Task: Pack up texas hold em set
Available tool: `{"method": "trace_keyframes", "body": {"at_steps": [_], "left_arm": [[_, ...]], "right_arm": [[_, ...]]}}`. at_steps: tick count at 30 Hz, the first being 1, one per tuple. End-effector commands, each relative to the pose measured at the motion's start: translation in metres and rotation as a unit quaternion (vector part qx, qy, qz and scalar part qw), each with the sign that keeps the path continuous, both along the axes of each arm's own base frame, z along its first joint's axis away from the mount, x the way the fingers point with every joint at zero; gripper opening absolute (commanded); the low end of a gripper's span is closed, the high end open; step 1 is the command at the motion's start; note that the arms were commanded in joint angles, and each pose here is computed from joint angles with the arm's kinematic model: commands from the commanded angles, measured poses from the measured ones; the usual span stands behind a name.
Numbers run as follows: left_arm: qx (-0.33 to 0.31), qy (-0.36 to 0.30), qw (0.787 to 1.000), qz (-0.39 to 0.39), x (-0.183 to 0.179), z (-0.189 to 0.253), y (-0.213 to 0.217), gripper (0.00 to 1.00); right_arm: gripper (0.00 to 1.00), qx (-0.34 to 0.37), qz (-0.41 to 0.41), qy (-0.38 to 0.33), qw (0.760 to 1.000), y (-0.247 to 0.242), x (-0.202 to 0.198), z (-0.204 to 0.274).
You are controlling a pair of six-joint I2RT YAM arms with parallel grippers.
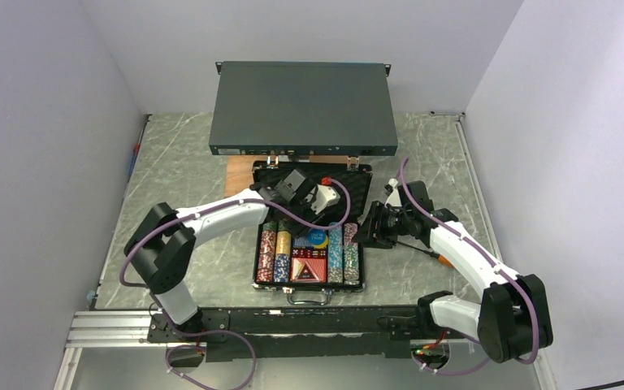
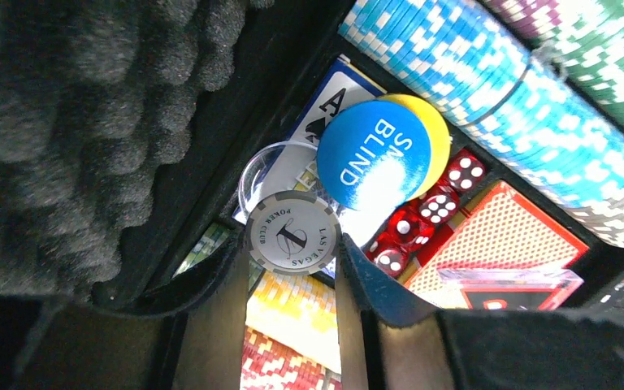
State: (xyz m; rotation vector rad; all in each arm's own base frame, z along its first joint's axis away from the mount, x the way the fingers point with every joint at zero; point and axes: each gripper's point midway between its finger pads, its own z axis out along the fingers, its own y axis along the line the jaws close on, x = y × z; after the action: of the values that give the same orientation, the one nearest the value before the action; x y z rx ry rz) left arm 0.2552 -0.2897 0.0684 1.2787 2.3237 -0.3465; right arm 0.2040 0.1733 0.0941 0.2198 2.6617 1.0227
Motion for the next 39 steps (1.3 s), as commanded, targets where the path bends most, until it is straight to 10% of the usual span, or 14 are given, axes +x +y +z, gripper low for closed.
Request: {"method": "trace_keyframes", "body": {"at_steps": [1,14,26,39], "left_arm": [[-0.064,-0.021,0.998,0.0,-0.003,0.046,-0.015,0.23],[-0.314,0.019,0.948,-0.049,-0.053,0.123,-0.057,0.22],[-0.308,0.015,0.95,-0.046,-0.054,0.12,-0.062,0.22],[-0.289,0.019,0.956,-0.05,-0.056,0.11,-0.068,0.21]], "right_arm": [[0.45,0.011,-0.002,-0.02,1.0,0.002,0.006,0.007],[0.63,0.148,0.041,-0.092,0.984,0.036,0.009,0.063],[0.45,0.164,0.019,-0.034,0.986,0.068,0.009,0.076],[0.49,0.146,0.031,-0.062,0.987,0.07,0.005,0.082]]}}
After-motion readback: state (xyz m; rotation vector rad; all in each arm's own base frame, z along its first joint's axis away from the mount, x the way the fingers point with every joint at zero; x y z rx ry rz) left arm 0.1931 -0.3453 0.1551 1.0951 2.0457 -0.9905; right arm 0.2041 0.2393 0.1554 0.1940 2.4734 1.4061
